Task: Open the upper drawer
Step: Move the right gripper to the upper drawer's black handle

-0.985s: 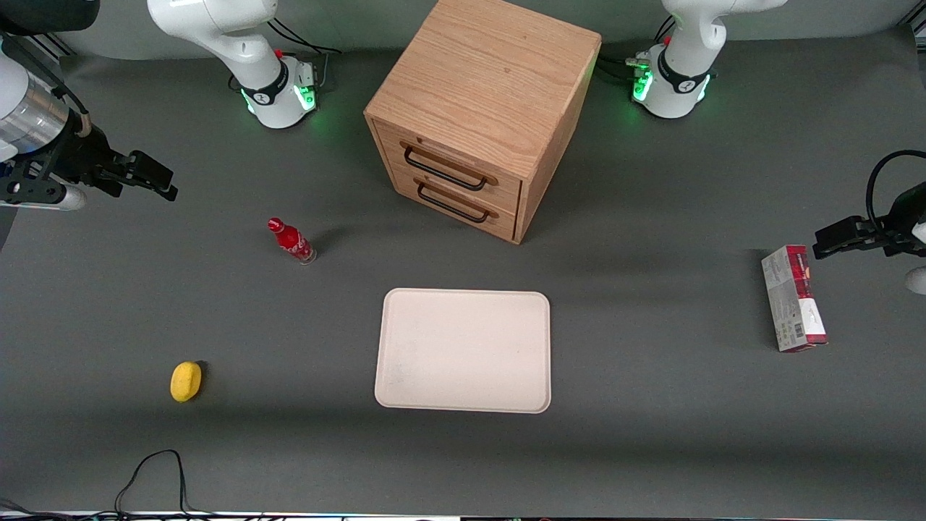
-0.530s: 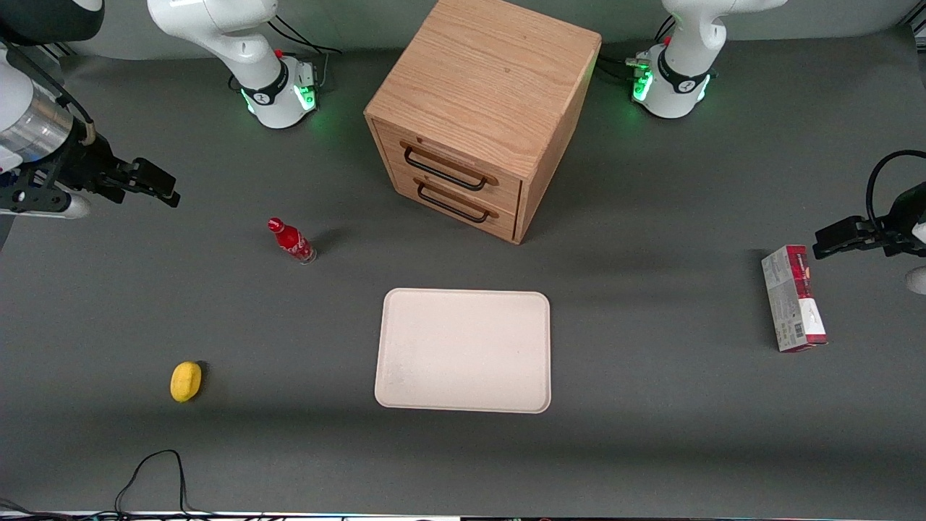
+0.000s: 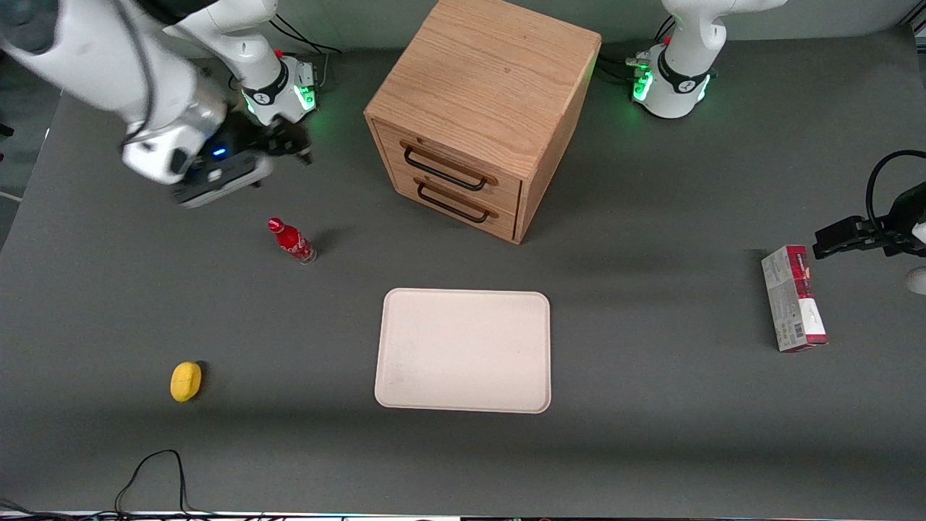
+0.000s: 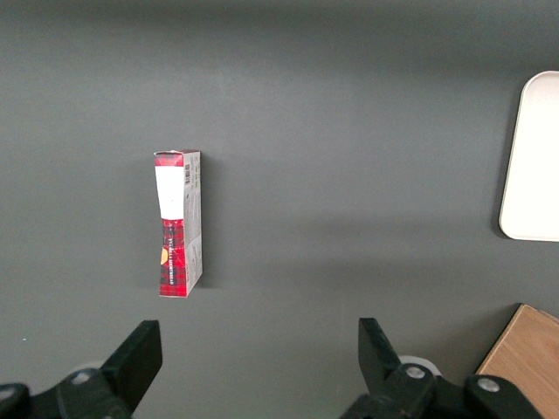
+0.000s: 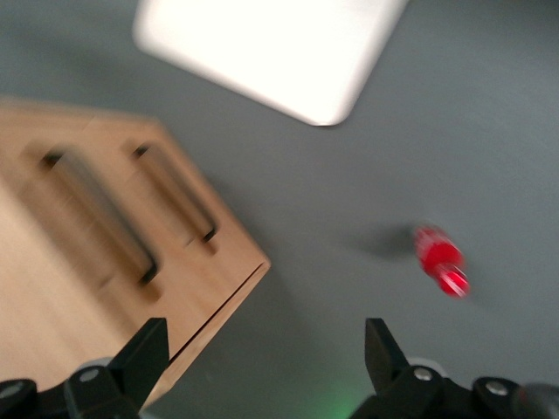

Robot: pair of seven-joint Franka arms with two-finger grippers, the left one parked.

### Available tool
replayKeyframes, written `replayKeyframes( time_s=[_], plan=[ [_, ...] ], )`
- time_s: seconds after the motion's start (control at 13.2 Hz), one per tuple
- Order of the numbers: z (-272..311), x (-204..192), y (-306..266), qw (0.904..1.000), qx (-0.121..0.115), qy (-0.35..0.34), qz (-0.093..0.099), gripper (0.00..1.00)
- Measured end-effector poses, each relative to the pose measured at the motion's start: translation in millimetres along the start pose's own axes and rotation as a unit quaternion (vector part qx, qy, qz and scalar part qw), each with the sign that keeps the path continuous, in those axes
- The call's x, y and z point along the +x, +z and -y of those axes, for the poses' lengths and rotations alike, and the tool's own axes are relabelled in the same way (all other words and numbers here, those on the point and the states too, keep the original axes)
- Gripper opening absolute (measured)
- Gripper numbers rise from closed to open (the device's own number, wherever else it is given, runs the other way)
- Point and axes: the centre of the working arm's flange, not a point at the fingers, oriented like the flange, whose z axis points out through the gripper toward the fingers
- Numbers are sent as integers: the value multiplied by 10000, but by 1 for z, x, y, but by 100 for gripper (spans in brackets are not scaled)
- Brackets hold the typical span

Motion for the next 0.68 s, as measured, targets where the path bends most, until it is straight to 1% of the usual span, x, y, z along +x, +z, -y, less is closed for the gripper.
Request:
replayKeyframes(
  time_s=[0.08, 0.15, 0.23, 0.38, 0.45, 0.68],
  plan=[
    [28, 4, 11, 9972, 76, -732, 109, 100],
    [52, 7, 23, 9919, 168, -1237, 212, 100],
    [71, 11, 35, 9871, 260, -1551, 315, 100],
    [93, 21, 60, 9797, 469, -1879, 525, 100],
    [97, 28, 72, 9771, 557, -1970, 585, 100],
    [99, 51, 107, 9734, 767, -2060, 646, 100]
  ],
)
